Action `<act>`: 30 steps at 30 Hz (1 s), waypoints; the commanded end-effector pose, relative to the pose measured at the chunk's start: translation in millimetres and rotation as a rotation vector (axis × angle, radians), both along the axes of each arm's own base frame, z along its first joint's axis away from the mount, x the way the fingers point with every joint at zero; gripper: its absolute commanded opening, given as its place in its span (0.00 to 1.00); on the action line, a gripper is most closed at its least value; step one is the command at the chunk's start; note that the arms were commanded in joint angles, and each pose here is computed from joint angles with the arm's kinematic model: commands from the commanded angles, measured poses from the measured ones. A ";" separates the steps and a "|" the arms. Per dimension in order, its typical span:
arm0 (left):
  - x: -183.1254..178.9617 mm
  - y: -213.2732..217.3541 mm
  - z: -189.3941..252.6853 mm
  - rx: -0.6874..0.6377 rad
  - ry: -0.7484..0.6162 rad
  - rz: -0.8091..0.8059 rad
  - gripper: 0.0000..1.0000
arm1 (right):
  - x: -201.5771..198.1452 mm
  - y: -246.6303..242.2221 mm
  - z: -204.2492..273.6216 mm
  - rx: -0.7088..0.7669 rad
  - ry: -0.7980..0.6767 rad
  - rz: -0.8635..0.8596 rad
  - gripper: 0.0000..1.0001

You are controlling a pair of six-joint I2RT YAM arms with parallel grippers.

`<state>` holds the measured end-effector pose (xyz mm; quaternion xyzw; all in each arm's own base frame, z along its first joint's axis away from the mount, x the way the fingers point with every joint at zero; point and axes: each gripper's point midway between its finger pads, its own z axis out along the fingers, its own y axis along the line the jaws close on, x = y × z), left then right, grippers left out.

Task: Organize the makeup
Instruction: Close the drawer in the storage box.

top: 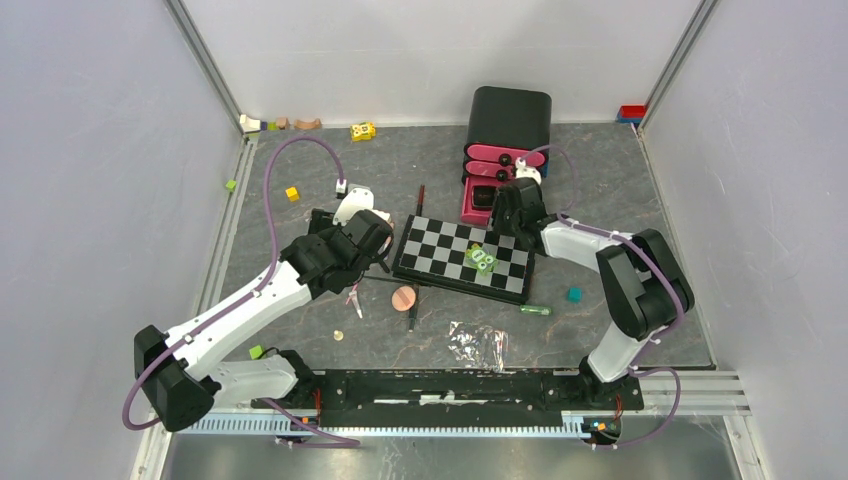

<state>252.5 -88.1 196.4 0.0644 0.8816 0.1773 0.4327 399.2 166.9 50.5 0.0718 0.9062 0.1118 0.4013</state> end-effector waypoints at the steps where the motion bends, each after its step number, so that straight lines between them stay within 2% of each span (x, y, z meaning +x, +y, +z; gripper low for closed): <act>1: 5.6 3.5 9.7 0.015 -0.046 0.010 0.84 | 26.3 6.0 29.5 0.016 -0.091 -0.031 0.48; 15: 5.5 4.1 8.9 0.019 -0.045 0.011 0.84 | 56.6 5.6 27.5 -0.058 -0.123 -0.034 0.51; 23: 5.4 3.4 7.0 0.021 -0.038 0.008 0.84 | 69.2 -2.4 31.8 -0.105 -0.224 -0.036 0.52; 30: 5.5 3.4 6.5 0.023 -0.037 0.008 0.84 | 75.4 -3.3 32.3 -0.128 -0.325 -0.008 0.46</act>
